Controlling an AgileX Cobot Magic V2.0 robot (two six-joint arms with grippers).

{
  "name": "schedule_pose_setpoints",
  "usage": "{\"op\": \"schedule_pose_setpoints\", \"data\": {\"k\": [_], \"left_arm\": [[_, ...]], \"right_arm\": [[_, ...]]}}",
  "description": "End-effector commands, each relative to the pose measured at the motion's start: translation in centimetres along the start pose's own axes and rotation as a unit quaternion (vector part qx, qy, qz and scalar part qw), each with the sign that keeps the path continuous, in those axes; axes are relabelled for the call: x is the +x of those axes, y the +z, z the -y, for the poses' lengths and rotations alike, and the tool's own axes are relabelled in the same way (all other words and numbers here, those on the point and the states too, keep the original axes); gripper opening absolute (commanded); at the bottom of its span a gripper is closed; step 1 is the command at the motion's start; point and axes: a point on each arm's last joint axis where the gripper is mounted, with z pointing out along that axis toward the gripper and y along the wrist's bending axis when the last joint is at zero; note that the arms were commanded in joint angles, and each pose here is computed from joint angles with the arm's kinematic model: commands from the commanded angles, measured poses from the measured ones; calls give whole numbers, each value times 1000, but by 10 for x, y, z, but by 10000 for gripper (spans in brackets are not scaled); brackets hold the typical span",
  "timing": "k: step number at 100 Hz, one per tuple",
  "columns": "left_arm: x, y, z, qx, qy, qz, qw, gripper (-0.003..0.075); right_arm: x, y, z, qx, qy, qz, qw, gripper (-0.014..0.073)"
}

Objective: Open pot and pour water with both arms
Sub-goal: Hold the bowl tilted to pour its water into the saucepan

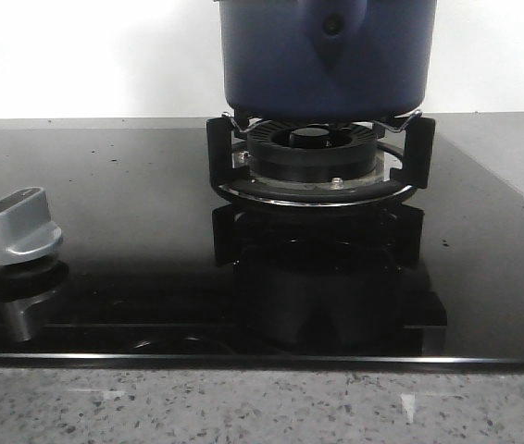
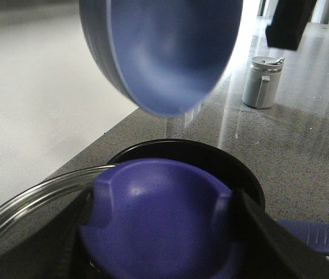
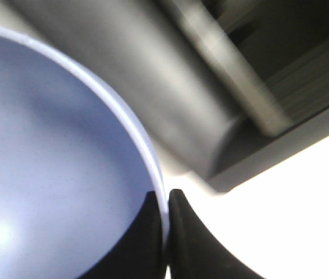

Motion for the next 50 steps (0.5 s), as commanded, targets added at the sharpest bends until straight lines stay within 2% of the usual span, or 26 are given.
{"op": "schedule_pose_setpoints", "data": {"k": [1,24,34,50], "left_arm": [[-33,-10,14,0,15,64,998,284],[-33,-10,15,3,16,64,998,284],[-33,-10,15,5,16,64,998,284],[-33,-10,16,8,16,64,998,284]], "right_arm": [[4,-10,23,-6,45,-8,999,-64],[20,-4,14,-72,84,-85,990,-64],[27,1,16,-72,91,-112,987,-64],[28,3,24,-66,102,-114,986,-64]]}}
